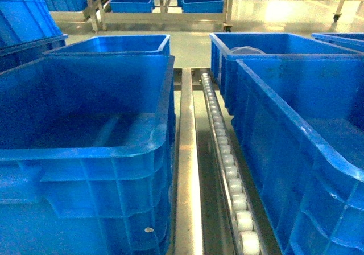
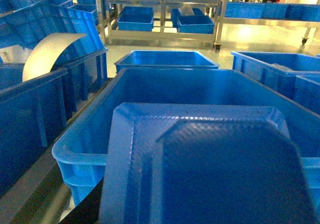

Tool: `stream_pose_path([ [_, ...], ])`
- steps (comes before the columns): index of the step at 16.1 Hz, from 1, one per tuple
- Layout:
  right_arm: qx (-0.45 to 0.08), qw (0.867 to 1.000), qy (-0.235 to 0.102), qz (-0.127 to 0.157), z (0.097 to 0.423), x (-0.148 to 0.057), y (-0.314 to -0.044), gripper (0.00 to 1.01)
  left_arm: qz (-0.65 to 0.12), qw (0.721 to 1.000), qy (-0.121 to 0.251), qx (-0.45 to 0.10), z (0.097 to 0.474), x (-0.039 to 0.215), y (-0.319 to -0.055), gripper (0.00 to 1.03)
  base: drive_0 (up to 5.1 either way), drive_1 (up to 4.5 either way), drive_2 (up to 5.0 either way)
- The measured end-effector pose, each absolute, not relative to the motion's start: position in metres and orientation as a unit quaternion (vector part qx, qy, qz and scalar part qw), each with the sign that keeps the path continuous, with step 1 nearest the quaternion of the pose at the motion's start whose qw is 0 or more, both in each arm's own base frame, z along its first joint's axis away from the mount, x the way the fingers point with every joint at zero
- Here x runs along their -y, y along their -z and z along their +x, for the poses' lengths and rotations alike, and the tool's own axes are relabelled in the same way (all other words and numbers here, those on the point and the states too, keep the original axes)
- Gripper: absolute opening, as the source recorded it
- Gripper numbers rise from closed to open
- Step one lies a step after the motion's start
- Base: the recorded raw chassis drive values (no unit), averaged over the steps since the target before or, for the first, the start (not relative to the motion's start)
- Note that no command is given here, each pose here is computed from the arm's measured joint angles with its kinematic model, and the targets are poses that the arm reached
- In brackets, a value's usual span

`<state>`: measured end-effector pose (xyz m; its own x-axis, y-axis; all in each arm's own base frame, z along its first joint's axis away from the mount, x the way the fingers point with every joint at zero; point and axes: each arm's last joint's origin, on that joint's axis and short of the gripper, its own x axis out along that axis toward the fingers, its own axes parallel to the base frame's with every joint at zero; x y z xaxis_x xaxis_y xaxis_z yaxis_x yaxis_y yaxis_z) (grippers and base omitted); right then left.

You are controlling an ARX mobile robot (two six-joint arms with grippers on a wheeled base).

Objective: Sort blue parts and orange caps into right shelf containers

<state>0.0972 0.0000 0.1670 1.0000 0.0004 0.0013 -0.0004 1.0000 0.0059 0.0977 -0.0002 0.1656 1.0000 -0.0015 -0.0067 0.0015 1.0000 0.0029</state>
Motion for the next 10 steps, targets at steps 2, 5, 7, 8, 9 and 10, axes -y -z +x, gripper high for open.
stream_pose_path([
  [2, 0.001, 1.0, 0.0, 0.003, 0.0972, 0.0, -0.167, 0.44, 0.001, 1.0, 0.001, -0.003, 0.0977, 0.0002, -0.1656, 0.43, 0.0, 0.0, 0.0],
  [5, 0.001, 1.0, 0.0, 0.003, 0.0972, 0.0, -0.167, 0.44, 0.001, 1.0, 0.001, -0.003, 0.0977, 0.0002, -0.1656, 0.43, 0.0, 0.0, 0.0],
  [7, 0.001, 1.0, 0.0, 0.003, 0.0972, 0.0, -0.167, 0.44, 0.001, 1.0, 0.001, -0.003, 0.0977, 0.0002, -0.1656, 0.43, 0.0, 0.0, 0.0],
  [8, 0.001, 1.0, 0.0, 0.003, 0.0972, 0.0, -0.167, 0.44, 0.001, 1.0, 0.001, -0.003, 0.0977, 0.0002, -0.1656, 0.43, 0.0, 0.0, 0.0],
  [9, 0.001, 1.0, 0.0, 0.003, 0.0972, 0.0, -0.167, 0.44, 0.001, 1.0, 0.001, -0.003, 0.0977, 0.0002, -0.1657, 0.43, 0.0, 0.0, 0.0],
  [10, 0.001, 1.0, 0.0, 0.003, 0.0972, 0.0, -0.167, 0.44, 0.001, 1.0, 0.001, -0.003, 0.0977, 0.0002, -0.1656, 0.43, 0.0, 0.0, 0.0],
])
